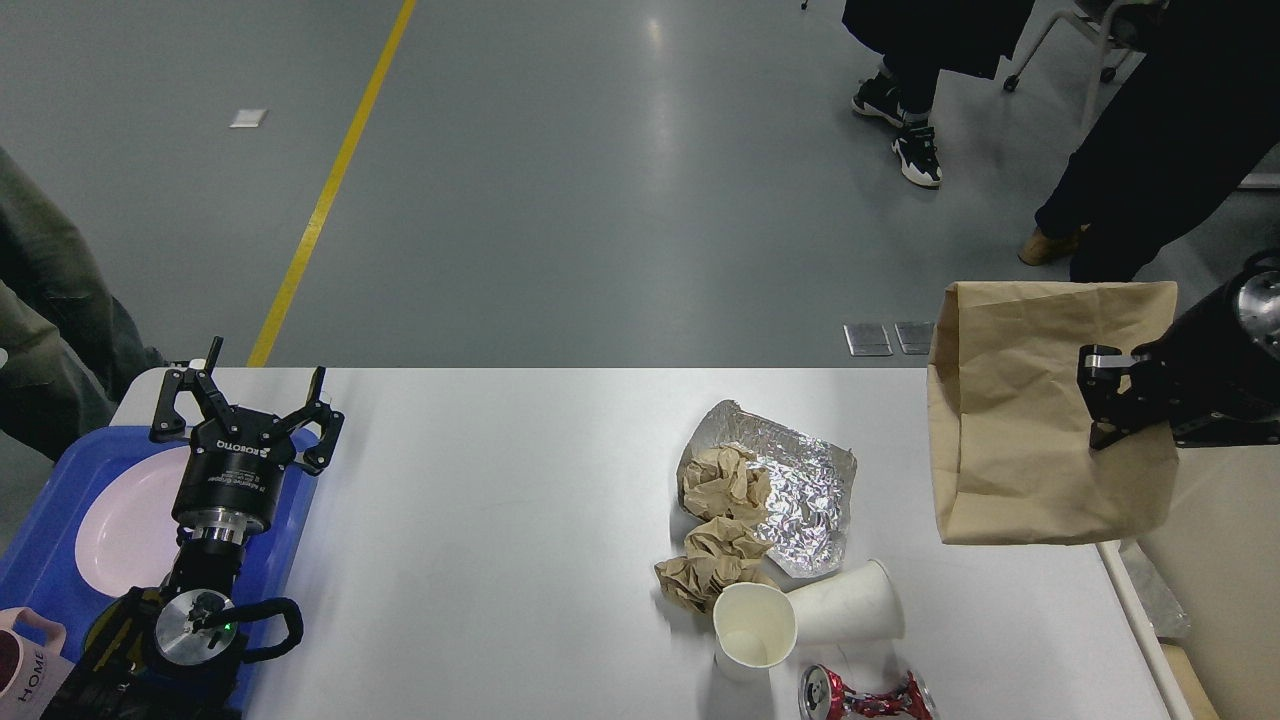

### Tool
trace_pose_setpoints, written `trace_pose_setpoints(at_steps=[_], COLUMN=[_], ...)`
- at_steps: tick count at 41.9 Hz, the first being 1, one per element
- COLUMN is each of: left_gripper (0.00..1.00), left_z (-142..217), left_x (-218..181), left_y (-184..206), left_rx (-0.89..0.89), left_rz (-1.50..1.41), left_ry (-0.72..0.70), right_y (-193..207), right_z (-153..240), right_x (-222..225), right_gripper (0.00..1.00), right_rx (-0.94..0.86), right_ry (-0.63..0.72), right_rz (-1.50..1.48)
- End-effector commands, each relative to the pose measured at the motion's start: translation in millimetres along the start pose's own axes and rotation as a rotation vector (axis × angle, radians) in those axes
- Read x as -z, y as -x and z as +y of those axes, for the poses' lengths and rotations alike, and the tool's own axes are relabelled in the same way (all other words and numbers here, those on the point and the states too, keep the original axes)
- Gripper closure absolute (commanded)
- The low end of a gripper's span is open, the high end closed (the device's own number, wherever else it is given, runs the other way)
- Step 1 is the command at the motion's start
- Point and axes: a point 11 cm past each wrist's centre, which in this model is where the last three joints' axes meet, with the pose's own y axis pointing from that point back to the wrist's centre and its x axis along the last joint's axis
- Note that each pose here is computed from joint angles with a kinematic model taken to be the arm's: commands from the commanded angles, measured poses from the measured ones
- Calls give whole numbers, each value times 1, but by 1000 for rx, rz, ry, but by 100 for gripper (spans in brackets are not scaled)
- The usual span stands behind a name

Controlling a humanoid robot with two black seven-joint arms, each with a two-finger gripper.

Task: Tidy desktop
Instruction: 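Lift the brown paper bag and drop it into the white bin, then raise the right gripper out of the bin toward the foil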

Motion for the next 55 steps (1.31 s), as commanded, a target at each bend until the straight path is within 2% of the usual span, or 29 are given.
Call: trace_pose_setpoints(at_steps=[1,15,18,24,28,36,41,55], left_gripper=[3,3,3,3,3,3,3,3], left_z=[0,0,0,0,0,0,0,0], left_x=[0,0,0,0,0,0,0,0], left_y=[0,0,0,0,0,0,0,0], left_rx=[0,-1,-1,-1,-1,-1,-1,-1], left_rz=[-1,1,1,1,1,1,1,1], left_ry=[-1,0,0,0,0,0,0,0], right_y=[-12,-43,-45,-44,-26,4,14,59], right_z=[-2,-78,-105,-148,-184,-242,-270,-310], right_x=[-29,-173,-210,-244,-269,-282,-268,-254], right_gripper=[100,100,100,100,100,100,100,100], right_rx=[-56,-204,-255,-315,-343,-452,-520,-544], right_ry=[24,201,242,266,293,346,357,372], right_rz=[-76,-340,-390,-438,-480,-482,-433,-409])
